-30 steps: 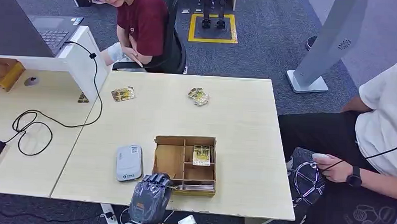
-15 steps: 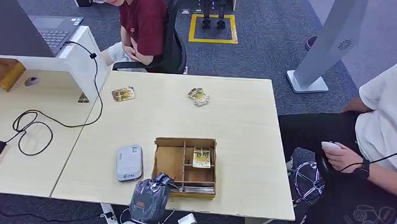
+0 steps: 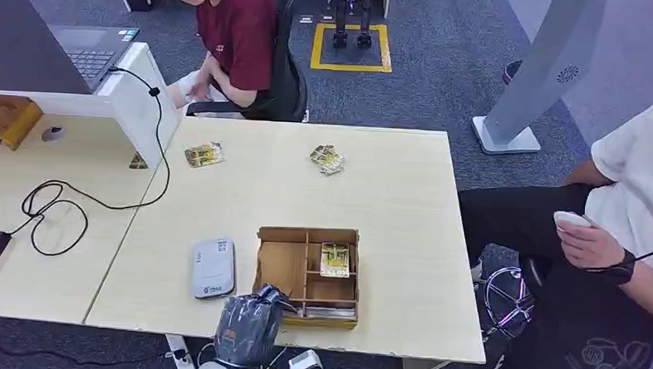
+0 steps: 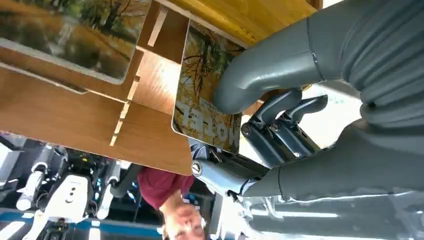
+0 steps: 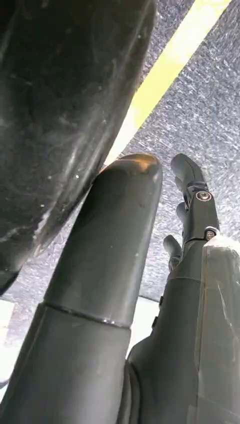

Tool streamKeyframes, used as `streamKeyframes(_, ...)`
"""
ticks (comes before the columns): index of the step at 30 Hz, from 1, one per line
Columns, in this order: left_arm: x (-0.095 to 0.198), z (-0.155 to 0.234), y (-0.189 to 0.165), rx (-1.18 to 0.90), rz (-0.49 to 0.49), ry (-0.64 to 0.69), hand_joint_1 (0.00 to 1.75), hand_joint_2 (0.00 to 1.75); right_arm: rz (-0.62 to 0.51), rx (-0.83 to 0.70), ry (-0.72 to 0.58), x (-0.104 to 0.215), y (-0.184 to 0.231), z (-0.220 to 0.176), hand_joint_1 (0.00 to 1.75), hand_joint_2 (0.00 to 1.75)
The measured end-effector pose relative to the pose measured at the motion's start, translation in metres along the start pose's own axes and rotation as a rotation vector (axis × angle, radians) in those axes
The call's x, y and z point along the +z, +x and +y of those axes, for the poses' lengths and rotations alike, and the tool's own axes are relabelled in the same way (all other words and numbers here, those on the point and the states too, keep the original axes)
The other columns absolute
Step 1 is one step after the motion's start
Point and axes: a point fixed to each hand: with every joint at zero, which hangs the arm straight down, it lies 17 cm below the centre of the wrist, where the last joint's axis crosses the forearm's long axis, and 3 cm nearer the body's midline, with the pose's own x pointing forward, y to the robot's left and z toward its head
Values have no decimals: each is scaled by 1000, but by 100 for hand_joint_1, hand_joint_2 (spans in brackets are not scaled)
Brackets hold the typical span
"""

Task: Pass the card to the sensor for recognition and then transmit it.

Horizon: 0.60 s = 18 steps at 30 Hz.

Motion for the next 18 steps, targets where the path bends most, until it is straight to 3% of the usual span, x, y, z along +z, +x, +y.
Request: streamKeyframes(18, -35, 98, 34, 196, -57, 252, 175, 175, -6, -20, 8, 1, 0, 3, 0, 0)
